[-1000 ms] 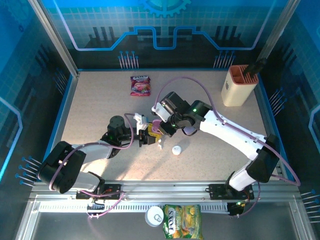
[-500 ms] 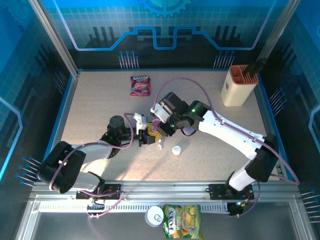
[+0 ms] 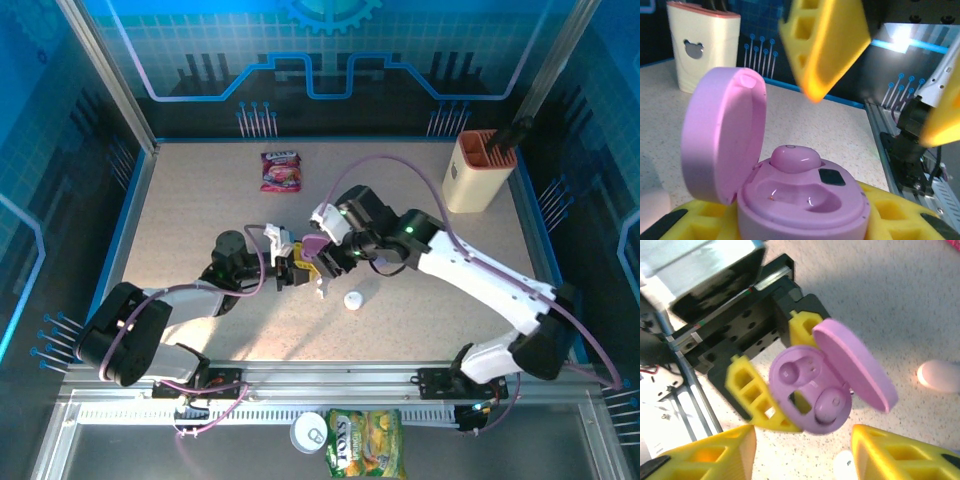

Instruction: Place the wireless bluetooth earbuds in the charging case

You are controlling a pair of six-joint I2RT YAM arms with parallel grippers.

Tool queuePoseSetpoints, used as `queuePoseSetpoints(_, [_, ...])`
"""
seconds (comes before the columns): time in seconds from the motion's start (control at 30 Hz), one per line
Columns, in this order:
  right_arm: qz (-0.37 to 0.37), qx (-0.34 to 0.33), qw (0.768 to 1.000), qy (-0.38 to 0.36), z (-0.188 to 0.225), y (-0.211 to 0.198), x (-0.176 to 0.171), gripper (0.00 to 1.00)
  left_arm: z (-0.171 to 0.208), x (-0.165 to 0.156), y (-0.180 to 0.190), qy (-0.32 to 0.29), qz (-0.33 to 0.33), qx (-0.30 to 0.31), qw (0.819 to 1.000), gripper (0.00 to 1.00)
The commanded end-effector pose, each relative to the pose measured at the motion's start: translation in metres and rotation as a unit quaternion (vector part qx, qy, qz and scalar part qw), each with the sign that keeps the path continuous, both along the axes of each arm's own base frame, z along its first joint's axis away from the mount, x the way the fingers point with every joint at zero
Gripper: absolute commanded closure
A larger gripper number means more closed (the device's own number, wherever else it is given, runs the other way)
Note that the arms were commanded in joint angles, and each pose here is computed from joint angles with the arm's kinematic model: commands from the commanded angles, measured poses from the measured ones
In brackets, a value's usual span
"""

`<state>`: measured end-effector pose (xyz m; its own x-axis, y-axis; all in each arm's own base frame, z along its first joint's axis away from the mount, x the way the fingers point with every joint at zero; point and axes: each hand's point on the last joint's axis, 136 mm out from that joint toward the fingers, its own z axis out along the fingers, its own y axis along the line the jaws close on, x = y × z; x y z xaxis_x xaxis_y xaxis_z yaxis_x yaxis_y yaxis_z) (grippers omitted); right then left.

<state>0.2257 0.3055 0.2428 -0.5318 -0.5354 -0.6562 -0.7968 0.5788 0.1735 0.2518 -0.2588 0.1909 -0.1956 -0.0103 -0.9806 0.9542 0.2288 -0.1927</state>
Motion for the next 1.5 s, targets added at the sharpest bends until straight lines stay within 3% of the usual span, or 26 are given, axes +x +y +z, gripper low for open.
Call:
queuePoseSetpoints(0.0, [-0.019, 0.087, 0.996, -0.020, 0.031, -0.003, 0.003, 0.43, 0.004, 0.010, 0.009, 0.003, 0.027, -0.021, 0.999, 0.66])
queuePoseSetpoints(0.17, [-0.094, 0.141, 0.985, -0.019, 0.031, -0.024, 0.020, 0.43, 0.008, 0.021, 0.024, -0.005, 0.062, -0.037, 0.997, 0.66])
queuePoseSetpoints(0.4, [-0.166, 0.199, 0.961, 0.097, -0.011, -0.030, 0.046, 0.43, 0.024, 0.028, 0.046, -0.040, 0.114, -0.056, 0.991, 0.66])
queuePoseSetpoints(0.53, [-0.199, 0.194, 0.951, 0.136, -0.045, -0.024, 0.065, 0.44, 0.031, 0.024, 0.054, -0.062, 0.132, -0.059, 0.987, 0.66])
queuePoseSetpoints(1.07, [-0.110, 0.124, 0.948, 0.272, -0.159, 0.062, 0.065, 0.43, 0.066, 0.003, 0.064, -0.097, 0.145, -0.081, 0.981, 0.66])
queuePoseSetpoints(1.47, [-0.076, 0.052, 0.947, 0.309, -0.203, 0.075, 0.054, 0.45, 0.061, 0.005, 0.061, -0.081, 0.136, -0.081, 0.984, 0.66])
